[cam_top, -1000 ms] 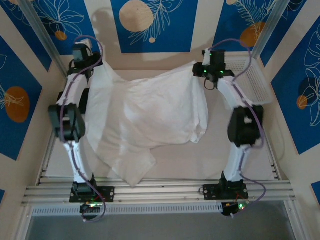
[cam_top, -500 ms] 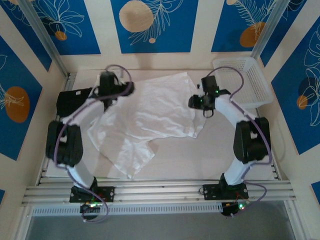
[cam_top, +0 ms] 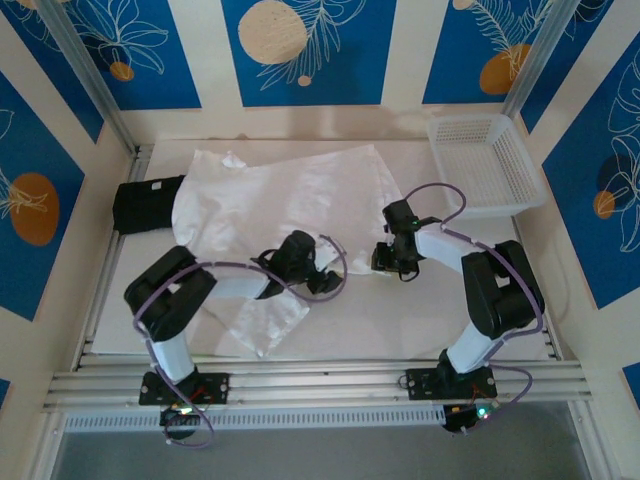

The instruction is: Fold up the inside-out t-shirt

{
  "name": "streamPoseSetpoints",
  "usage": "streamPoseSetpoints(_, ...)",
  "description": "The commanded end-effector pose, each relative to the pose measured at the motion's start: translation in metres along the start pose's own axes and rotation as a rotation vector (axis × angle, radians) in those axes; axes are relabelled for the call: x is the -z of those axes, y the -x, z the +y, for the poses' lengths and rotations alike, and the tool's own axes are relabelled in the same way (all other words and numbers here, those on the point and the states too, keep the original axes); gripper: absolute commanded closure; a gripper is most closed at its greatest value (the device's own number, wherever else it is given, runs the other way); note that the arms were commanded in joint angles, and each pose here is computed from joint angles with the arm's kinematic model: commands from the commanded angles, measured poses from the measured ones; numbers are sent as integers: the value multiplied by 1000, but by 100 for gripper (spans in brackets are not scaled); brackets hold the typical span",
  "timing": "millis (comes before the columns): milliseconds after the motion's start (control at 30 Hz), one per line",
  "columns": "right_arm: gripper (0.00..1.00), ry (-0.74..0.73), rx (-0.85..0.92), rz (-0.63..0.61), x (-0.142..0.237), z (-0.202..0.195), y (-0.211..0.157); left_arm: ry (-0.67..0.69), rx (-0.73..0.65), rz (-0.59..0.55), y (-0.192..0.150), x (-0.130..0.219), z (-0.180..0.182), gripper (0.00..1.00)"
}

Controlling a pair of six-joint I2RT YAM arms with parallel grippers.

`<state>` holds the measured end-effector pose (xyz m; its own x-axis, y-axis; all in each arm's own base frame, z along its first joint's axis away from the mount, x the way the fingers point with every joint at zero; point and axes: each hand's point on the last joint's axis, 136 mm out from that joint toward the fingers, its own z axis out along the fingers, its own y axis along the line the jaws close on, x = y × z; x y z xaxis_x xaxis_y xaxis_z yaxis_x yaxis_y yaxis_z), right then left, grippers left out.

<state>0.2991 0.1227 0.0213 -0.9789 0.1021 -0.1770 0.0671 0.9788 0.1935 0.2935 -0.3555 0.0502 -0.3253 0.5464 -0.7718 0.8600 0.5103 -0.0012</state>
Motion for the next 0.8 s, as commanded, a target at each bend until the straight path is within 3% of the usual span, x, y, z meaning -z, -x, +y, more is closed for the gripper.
streamPoseSetpoints(0,66,18,-14,-34,-3,3,15,110,-88,99,-3,-14,20,49)
streamPoseSetpoints(100,86,53,-6,-33,4,4,16,118,-94,160,-15,-22,23,64)
streamPoseSetpoints(267,98,239,66,-34,45,32,8,107,-77,148,-15,-7,20,99)
streamPoseSetpoints(467,98,653,132,42,107,91,-3,9,107,57,-6,42,15,100)
streamPoseSetpoints(533,97,732,128,59,113,101,6,-45,187,37,-7,54,13,100)
streamPoseSetpoints(667,92,700,75,76,89,97,41,-92,309,35,-18,66,19,100)
streamPoseSetpoints(767,89,535,22,37,59,75,74,-111,384,38,-22,68,28,100)
